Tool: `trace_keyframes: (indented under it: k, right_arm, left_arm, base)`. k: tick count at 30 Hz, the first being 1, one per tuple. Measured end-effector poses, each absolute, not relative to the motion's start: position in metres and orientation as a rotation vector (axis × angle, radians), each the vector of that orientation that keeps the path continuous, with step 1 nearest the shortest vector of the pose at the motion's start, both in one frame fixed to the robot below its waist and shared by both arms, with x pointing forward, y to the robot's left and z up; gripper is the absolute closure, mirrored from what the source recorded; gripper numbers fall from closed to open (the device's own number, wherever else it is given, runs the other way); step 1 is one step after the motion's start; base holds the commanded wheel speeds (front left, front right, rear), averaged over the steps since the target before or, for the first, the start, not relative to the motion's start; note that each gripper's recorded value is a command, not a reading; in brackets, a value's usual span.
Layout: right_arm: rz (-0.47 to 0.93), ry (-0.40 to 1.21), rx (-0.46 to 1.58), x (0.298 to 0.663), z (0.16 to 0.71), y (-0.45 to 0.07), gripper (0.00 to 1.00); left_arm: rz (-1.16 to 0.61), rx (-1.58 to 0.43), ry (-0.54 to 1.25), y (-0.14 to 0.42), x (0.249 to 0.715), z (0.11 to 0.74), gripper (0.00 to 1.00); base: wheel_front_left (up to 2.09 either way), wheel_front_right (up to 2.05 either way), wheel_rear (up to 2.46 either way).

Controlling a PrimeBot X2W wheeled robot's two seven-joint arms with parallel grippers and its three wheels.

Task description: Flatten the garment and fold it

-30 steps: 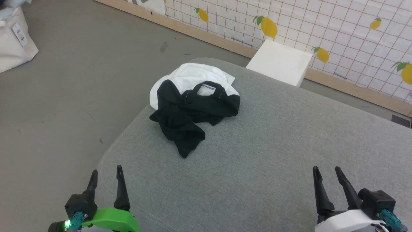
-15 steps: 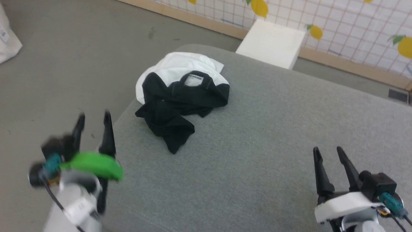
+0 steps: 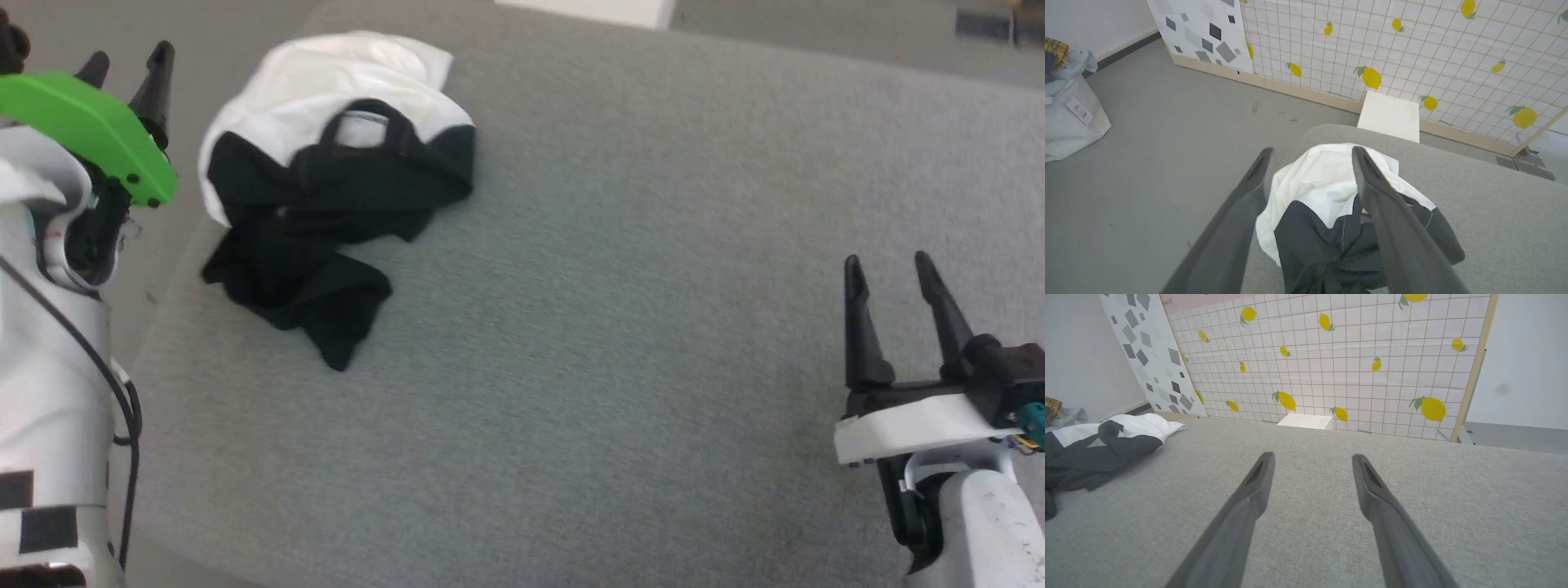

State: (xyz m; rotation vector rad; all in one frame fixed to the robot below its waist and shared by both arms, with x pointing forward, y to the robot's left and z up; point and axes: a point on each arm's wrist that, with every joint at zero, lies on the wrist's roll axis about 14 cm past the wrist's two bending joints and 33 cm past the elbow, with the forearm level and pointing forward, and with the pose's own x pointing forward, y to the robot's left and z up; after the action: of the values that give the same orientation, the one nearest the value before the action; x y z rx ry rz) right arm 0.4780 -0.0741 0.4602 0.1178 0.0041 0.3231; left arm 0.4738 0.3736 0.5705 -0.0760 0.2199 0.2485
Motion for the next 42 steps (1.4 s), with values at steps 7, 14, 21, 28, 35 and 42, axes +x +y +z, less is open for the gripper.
trace_keyframes:
  k: [7, 14, 21, 28, 35, 42]
  right_arm:
    - [0.195, 0.100, 0.084, 0.482, 0.416, -0.123, 0.00]
    - [0.099, 0.167, 0.048, 0.478, 0.387, -0.160, 0.00]
    - [0.088, 0.175, 0.038, 0.478, 0.382, -0.166, 0.00]
    - [0.108, 0.170, 0.053, 0.476, 0.389, -0.158, 0.00]
    - [0.129, 0.129, 0.098, 0.469, 0.411, -0.147, 0.00]
    - [0.098, 0.094, 0.131, 0.450, 0.432, -0.158, 0.00]
  left_arm:
    - [0.210, -0.171, 0.673, 0.349, 0.498, 0.456, 0.00]
    - [0.188, -0.235, 1.045, 0.314, 0.484, 0.365, 0.00]
    - [0.150, -0.254, 1.023, 0.307, 0.492, 0.353, 1.00]
    - [0.076, -0.178, 0.722, 0.298, 0.510, 0.394, 1.00]
    - [-0.033, 0.017, 0.321, 0.283, 0.551, 0.523, 1.00]
    - [-0.223, 0.205, -0.031, 0.218, 0.557, 0.662, 1.00]
  base:
    - [0.00, 0.00, 0.00]
    - [0.00, 0.00, 0.00]
    - [0.00, 0.00, 0.00]
    - [0.00, 0.00, 0.00]
    - [0.00, 0.00, 0.00]
    - [0.00, 0.00, 0.00]
